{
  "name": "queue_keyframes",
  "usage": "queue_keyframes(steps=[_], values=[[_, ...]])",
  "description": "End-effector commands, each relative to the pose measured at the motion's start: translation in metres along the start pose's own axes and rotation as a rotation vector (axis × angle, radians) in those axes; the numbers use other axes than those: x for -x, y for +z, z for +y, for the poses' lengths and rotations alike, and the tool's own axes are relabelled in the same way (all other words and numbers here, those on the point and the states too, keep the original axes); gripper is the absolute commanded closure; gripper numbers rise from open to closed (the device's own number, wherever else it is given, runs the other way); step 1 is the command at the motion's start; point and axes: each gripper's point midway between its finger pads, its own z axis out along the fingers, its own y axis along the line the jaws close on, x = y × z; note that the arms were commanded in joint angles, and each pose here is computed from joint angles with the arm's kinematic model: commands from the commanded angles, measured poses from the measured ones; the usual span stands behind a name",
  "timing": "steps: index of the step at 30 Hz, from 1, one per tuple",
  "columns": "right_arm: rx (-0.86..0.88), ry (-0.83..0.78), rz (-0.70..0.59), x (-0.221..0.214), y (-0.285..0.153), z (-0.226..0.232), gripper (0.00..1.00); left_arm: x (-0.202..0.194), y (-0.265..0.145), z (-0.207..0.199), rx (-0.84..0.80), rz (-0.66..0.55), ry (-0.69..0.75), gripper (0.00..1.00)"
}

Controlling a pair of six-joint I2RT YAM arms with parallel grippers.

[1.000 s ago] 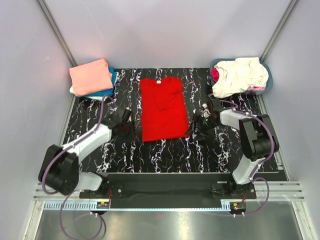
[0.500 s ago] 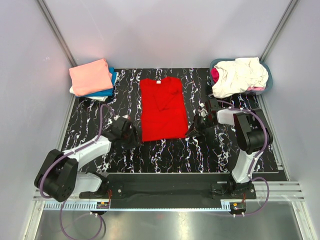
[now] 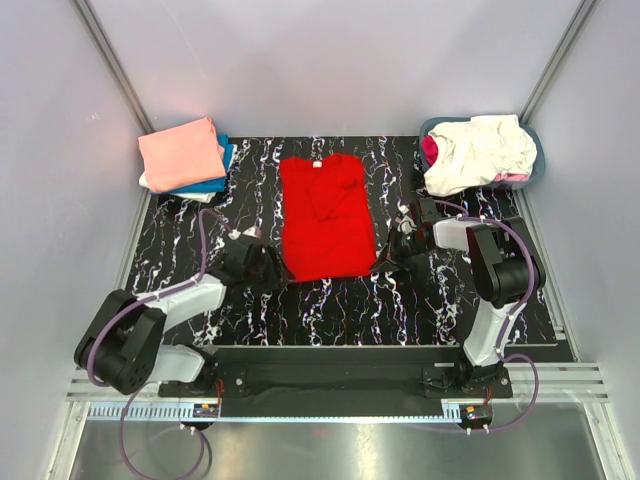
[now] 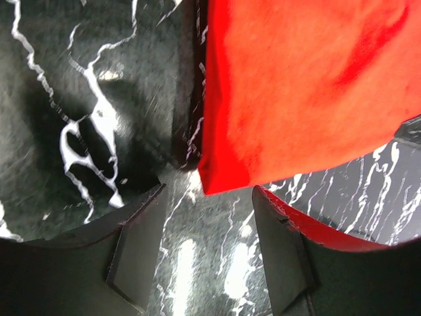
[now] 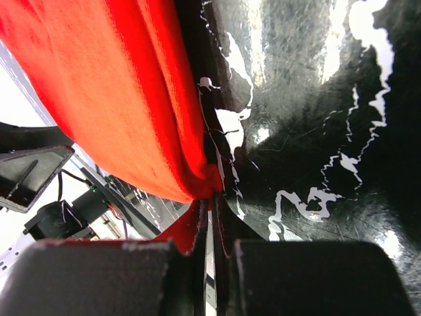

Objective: Fold and stack the t-shirts
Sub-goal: Fold the tshirt

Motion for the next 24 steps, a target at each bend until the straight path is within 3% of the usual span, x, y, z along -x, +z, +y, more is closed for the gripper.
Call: queue_keyframes(steps=[1, 6, 10, 14, 20, 24], values=[[-0.045, -0.022, -0.033, 0.005, 0.006, -0.012, 0.98, 0.003, 0.011, 0.0, -0.004, -0.015, -0.002, 0.39], [-0.041, -0.022, -0.033, 0.005, 0.007, -0.012, 1.0, 0.002, 0.021, 0.002, 0.003, -0.011, -0.008, 0.48], [-0.038, -0.028, -0.024, 0.004, 0.007, -0.012, 1.0, 0.001, 0.027, 0.0, -0.002, 0.001, -0.015, 0.78], [-0.04, -0.033, -0.021, 0.003, 0.005, -0.011, 1.0, 0.002, 0.023, -0.002, -0.007, -0.002, -0.012, 1.0], [-0.019, -0.018, -0.023, -0.016, -0.01, -0.006, 1.0, -0.005, 0.001, -0.006, 0.039, -0.007, 0.02, 1.0], [-0.024, 0.078, -0.009, -0.048, -0.023, -0.008, 1.0, -0.017, -0.024, -0.014, 0.05, -0.023, 0.024, 1.0]])
